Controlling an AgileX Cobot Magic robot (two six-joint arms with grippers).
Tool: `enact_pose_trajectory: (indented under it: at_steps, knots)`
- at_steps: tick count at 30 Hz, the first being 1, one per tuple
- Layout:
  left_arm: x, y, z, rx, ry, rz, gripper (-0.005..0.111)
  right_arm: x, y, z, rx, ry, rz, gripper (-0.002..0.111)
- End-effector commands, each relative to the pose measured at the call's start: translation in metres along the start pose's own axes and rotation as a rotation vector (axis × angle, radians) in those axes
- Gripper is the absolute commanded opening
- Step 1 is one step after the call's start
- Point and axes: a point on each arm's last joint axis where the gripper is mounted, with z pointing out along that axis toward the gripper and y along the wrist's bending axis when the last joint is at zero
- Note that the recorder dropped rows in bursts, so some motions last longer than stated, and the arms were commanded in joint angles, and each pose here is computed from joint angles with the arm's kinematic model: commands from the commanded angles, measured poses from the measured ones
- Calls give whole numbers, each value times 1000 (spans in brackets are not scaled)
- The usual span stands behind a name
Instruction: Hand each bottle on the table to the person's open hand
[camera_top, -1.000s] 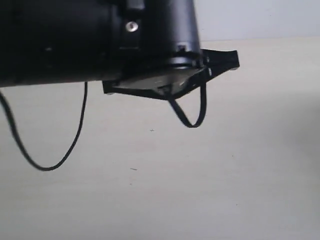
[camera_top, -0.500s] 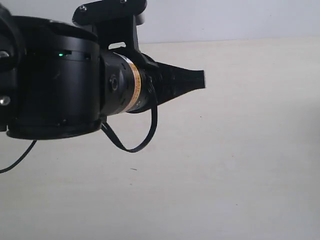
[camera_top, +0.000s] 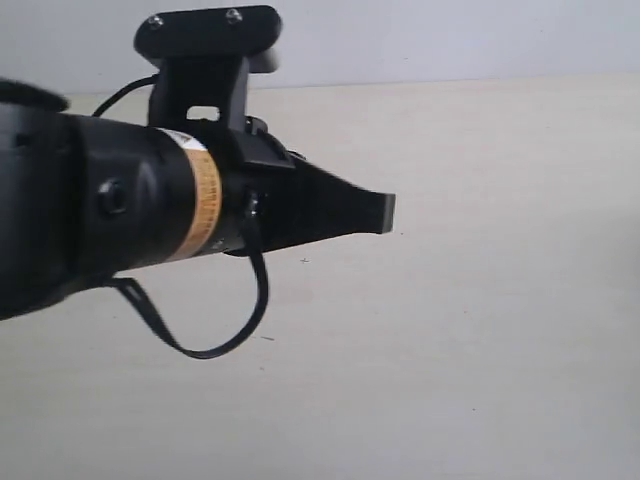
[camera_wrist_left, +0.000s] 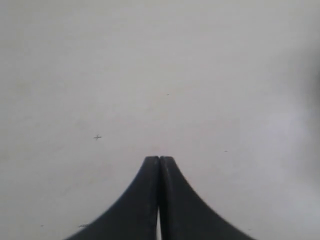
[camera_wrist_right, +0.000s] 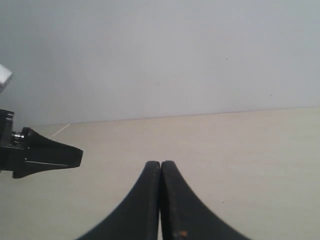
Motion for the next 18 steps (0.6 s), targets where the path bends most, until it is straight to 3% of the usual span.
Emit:
enact_pose_trajectory:
  at_steps: [1, 4, 11, 14, 18]
  knots:
    - [1, 17, -22, 227, -114, -21, 0, -1, 0, 0, 4, -16, -4, 0]
    - [5, 39, -35, 299, -144, -68, 0, -1, 0, 0, 4, -16, -4, 0]
    - [32, 115, -78, 273, -274, -258, 0, -1, 0, 0, 4, -16, -4, 0]
    - [62, 149, -101, 210, -397, -333, 0, -1, 0, 0, 4, -16, -4, 0]
    - [98, 177, -120, 90, -584, -414, 0, -1, 0, 0, 4, -16, -4, 0]
